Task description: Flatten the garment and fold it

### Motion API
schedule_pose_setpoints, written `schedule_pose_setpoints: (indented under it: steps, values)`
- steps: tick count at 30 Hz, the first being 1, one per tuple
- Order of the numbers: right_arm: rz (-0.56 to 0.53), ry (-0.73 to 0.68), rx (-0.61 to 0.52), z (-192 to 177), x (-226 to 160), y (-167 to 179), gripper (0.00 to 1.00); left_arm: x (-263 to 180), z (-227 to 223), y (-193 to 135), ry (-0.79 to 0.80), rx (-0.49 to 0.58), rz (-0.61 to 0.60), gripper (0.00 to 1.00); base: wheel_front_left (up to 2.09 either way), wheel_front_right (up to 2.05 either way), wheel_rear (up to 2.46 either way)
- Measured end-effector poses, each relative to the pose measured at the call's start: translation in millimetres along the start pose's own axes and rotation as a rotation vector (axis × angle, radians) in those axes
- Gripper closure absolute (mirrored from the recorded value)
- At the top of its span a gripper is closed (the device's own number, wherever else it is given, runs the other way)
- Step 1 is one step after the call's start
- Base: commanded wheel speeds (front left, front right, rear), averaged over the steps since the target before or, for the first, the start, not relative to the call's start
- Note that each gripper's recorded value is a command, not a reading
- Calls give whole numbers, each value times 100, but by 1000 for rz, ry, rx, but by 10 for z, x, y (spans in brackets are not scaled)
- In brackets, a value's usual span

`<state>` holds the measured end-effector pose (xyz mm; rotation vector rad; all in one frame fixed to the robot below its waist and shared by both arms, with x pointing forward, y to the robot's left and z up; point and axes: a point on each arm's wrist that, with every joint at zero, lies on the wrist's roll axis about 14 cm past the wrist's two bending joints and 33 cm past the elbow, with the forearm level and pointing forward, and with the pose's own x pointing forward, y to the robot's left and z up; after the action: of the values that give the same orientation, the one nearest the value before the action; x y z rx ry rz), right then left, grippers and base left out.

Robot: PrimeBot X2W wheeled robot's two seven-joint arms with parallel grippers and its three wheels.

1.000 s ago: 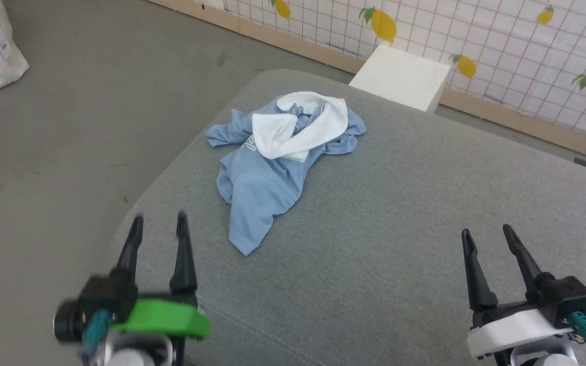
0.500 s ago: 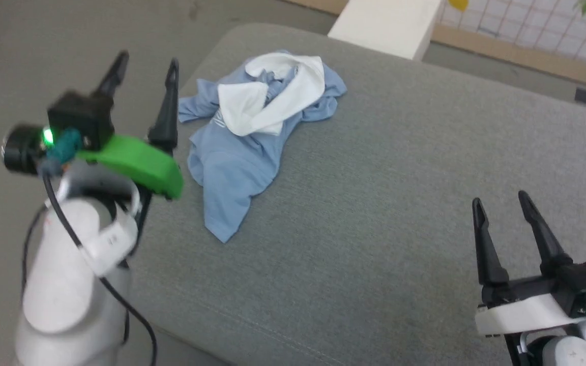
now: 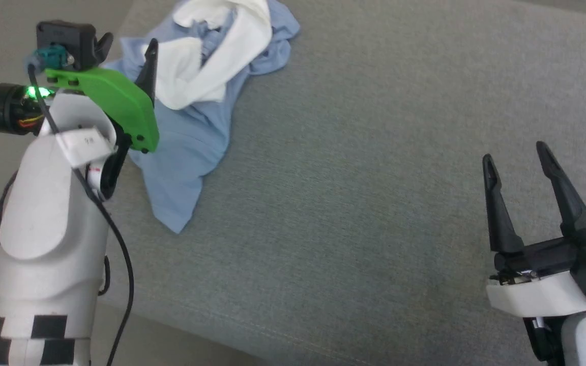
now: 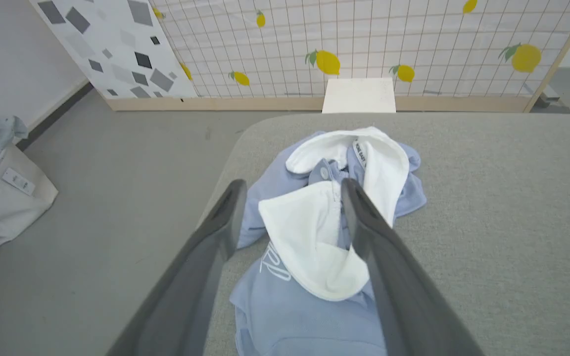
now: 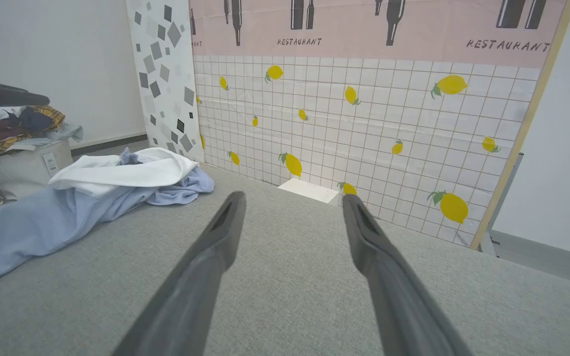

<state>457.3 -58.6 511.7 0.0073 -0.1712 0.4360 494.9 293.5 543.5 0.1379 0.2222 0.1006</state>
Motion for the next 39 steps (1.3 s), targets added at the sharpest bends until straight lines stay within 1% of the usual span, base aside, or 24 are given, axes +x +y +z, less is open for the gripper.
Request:
schedule_pose_setpoints:
  steps: [2,5,9,12,14,17,18,19,24,30,34,37,39]
  values:
    - [-15,28,-7,-99,-23,-90,0,144,-229,-46,99,-9,-10,0,0,0,0]
    - [-36,65,-16,-227,-64,-209,0,302,-548,-139,233,-74,-32,0,0,0,0]
    - [-71,103,-29,-353,-132,-377,0,428,-1002,-250,430,-64,-60,0,0,0,0]
    - [-105,128,-42,-425,-198,-521,0,465,-1322,-281,565,-73,-48,0,0,0,0]
    - [-128,148,-48,-479,-247,-607,0,495,-1476,-318,624,-76,-47,0,0,0,0]
    - [-156,175,-57,-562,-316,-723,0,612,-1569,-365,644,-70,-50,0,0,0,0]
    - [-163,185,-60,-591,-339,-753,0,653,-1594,-381,646,-74,-49,96,0,0,0]
    - [-171,194,-63,-620,-359,-784,0,704,-1605,-398,640,-73,-49,100,0,0,0]
    - [-197,222,-65,-715,-413,-877,0,891,-1609,-456,608,-75,-57,100,0,0,0]
    - [-202,186,-42,-618,-392,-820,0,906,-1406,-426,537,-128,-74,100,0,0,0]
    - [-205,155,-26,-504,-384,-756,0,860,-1115,-428,463,-148,-107,100,0,0,0]
    - [-207,127,-17,-395,-384,-711,0,827,-780,-414,371,-152,-125,100,0,0,0]
    - [-208,110,-10,-314,-387,-673,0,791,-479,-419,287,-138,-142,100,0,0,0]
